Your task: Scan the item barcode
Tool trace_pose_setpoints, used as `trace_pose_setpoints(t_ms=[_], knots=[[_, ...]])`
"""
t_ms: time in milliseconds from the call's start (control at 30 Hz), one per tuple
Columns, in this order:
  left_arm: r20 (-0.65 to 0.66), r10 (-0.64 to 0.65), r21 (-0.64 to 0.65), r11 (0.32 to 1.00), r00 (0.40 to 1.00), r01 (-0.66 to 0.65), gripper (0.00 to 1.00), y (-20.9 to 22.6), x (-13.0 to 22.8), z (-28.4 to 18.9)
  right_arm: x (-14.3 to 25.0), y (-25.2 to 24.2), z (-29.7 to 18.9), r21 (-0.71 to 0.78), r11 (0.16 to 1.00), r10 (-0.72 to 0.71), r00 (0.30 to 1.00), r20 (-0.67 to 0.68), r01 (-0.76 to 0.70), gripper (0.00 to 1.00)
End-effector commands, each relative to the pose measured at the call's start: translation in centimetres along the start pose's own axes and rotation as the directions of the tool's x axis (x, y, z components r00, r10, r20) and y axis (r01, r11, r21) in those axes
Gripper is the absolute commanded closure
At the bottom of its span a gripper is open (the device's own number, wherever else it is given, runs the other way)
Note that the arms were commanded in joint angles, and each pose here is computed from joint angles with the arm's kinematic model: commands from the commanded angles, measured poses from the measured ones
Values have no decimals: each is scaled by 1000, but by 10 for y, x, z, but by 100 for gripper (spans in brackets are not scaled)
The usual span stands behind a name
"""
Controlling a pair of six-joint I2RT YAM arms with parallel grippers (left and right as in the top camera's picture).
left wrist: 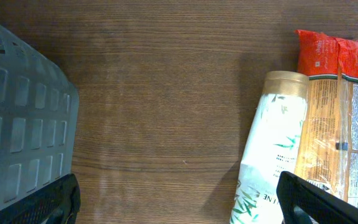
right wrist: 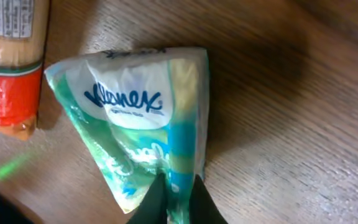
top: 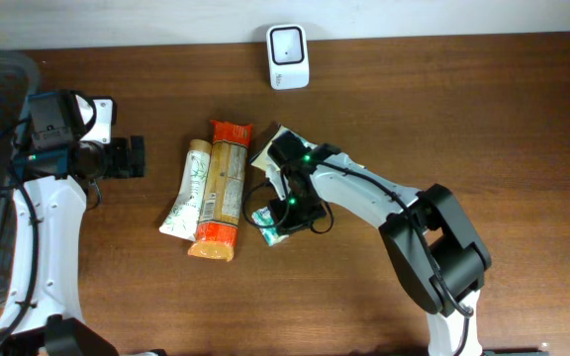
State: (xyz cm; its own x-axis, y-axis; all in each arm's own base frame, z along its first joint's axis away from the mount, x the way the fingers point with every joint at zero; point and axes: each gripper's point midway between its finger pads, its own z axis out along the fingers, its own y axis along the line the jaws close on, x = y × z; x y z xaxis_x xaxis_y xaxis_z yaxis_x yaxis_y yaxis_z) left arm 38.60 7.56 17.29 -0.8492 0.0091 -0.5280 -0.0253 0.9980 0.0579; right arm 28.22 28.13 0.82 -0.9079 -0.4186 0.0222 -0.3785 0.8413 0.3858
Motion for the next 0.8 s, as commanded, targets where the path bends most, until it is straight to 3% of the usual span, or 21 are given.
trace_pose_setpoints(t_ms=[0, 100, 167, 233, 267, 333, 467, 600, 633, 667, 700, 767], knots=[[-1, -11, 6, 1000, 1000, 11, 1, 0, 0, 1, 2, 0, 1, 3, 1000, 0, 1000, -12, 0, 96], [-1, -11, 6, 1000, 1000, 11, 1, 0, 0, 1, -7, 43, -32, -188, 977, -97, 994, 41, 103, 96], [-1, -11, 6, 1000, 1000, 11, 1, 0, 0, 1, -11, 71, -80, -417, 892, -133, 982, 131, 176, 96], [-1, -11, 6, 1000, 1000, 11, 1, 0, 0, 1, -15, 80, -141, -625, 739, -115, 962, 249, 250, 96], [-1, -11, 6, 1000, 1000, 11, 1, 0, 0, 1, -17, 78, -177, -732, 615, -79, 946, 313, 294, 96], [-1, -11, 6, 1000, 1000, 11, 1, 0, 0, 1, -20, 64, -227, -827, 434, -4, 919, 394, 357, 96], [-1, -11, 6, 1000, 1000, 11, 1, 0, 0, 1, -28, 27, -244, -841, 453, 110, 917, 383, 296, 96], [-1, -11, 6, 1000, 1000, 11, 1, 0, 0, 1, -30, 19, -247, -841, 458, 130, 914, 385, 289, 96], [-1, -11, 6, 1000, 1000, 11, 1, 0, 0, 1, -33, 15, -239, -817, 508, 127, 914, 385, 274, 96], [-1, -11, 6, 1000, 1000, 11, 1, 0, 0, 1, -39, 2, -221, -759, 621, 145, 923, 357, 196, 96], [-1, -11, 6, 1000, 1000, 11, 1, 0, 0, 1, -45, -17, -194, -645, 759, 170, 929, 328, 88, 96], [-1, -11, 6, 1000, 1000, 11, 1, 0, 0, 1, -51, -43, -160, -409, 911, 192, 933, 305, -53, 96]])
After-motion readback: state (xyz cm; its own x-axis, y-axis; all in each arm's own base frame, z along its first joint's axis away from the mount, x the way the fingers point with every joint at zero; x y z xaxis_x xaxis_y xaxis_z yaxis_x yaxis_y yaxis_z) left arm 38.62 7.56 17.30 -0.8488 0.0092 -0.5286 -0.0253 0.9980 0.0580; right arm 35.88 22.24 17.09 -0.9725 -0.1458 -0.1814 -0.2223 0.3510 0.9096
